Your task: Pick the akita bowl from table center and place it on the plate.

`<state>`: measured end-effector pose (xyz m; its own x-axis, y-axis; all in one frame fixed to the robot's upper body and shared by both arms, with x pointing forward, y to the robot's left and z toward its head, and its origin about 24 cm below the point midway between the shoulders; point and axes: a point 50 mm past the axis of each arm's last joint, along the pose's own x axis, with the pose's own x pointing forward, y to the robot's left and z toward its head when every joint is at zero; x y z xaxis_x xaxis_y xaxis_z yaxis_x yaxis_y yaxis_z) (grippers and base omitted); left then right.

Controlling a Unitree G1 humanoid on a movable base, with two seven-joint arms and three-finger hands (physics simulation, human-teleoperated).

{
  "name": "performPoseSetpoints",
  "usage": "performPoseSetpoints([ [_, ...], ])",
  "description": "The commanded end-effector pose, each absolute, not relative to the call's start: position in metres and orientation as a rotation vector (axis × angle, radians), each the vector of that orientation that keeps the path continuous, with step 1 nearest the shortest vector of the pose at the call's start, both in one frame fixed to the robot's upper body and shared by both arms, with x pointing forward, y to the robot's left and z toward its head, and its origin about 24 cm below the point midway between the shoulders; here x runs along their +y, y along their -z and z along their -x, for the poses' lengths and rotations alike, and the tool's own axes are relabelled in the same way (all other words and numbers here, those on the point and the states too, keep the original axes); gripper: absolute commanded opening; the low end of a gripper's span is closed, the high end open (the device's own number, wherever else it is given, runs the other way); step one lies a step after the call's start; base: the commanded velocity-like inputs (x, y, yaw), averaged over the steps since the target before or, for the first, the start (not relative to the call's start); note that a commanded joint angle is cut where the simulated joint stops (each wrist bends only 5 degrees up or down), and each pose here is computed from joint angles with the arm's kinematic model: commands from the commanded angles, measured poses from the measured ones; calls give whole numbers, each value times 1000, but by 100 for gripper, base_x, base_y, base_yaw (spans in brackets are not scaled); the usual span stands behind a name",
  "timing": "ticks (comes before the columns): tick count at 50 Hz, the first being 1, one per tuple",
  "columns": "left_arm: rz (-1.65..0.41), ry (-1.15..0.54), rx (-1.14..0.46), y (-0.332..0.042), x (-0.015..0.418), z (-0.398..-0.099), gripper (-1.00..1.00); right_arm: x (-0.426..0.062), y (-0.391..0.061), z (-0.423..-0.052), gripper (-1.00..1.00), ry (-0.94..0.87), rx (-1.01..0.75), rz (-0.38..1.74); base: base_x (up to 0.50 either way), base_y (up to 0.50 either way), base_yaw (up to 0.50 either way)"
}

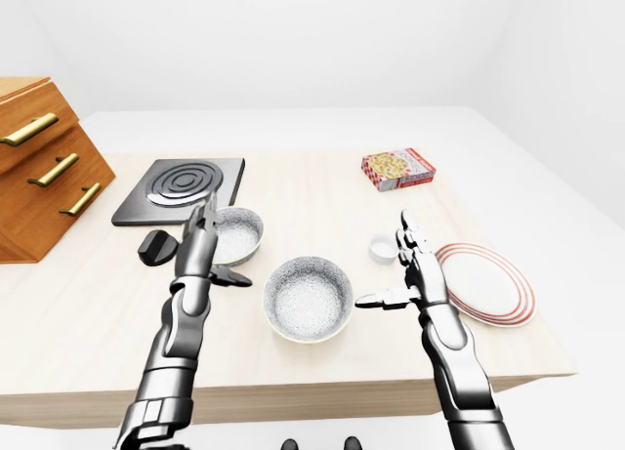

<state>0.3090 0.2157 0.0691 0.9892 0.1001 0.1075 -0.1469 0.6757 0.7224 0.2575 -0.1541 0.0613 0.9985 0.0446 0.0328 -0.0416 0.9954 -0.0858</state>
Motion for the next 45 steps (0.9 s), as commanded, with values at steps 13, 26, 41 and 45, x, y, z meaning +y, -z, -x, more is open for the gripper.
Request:
performPoseSetpoints([
  [13,-1188,-120,147,-38,231,-349,100,-153,-58,-260,100,-46,-24,91,0,0,0],
  [26,-1295,-74,209,-20,220,-352,100,-152,-56,-260,100,-46,-19,93,0,0,0],
  [41,-1274,-24,286,-7,218,-347,100,-153,-54,-260,100,-49,-14,93,0,0,0],
  [45,-1274,-30,295,-5,219,-345,25,-154,-53,-258,100,-50,-14,92,0,0,0],
])
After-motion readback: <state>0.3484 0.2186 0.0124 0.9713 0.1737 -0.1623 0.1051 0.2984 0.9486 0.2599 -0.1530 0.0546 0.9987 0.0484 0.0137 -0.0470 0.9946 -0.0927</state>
